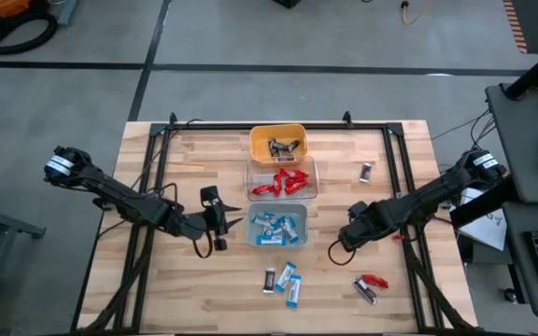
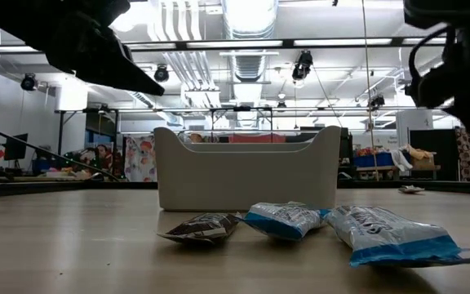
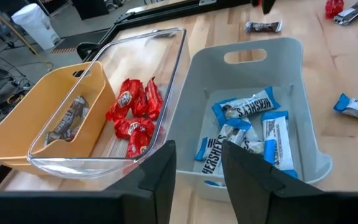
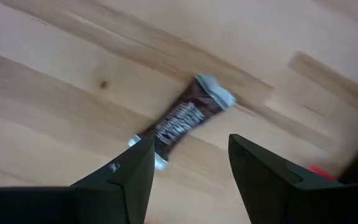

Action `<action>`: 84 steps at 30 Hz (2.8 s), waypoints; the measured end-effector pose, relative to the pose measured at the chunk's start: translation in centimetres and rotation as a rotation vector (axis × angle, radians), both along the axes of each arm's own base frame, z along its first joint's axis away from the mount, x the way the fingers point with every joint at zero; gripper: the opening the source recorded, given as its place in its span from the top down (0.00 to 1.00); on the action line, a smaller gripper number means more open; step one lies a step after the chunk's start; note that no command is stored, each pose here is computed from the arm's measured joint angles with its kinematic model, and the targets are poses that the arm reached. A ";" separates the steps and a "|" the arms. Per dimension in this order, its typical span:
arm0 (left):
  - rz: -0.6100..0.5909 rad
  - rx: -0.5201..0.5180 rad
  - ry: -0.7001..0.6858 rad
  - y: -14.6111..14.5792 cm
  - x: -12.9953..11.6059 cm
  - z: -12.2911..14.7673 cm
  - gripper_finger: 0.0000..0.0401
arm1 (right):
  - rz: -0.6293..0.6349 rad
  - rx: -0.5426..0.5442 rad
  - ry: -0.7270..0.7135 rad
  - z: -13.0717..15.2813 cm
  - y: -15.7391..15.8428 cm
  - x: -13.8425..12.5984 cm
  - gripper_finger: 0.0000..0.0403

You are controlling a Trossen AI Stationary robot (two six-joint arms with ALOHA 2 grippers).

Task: Organize candy in baskets
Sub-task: Put the brown chocolate bar into the yellow bin

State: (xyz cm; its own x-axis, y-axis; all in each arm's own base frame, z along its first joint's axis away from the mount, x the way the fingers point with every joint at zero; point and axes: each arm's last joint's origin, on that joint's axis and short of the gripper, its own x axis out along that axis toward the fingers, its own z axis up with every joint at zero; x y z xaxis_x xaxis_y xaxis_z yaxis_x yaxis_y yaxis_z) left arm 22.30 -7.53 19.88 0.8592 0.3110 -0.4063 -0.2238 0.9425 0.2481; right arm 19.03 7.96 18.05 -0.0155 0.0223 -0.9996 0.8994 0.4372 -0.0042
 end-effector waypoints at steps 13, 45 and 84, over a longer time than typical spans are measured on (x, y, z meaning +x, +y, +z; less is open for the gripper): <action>0.001 -0.001 -0.001 0.0 0.0 0.0 0.80 | -0.074 0.021 -0.067 -4.1 -0.4 -1.0 0.51; 0.026 0.006 -0.013 0.1 0.0 0.1 0.81 | 0.164 -0.148 -0.336 0.7 -1.1 3.4 0.92; 0.129 0.057 -0.058 0.3 0.0 0.4 0.81 | 0.511 -0.792 -0.600 3.1 -27.9 14.2 0.78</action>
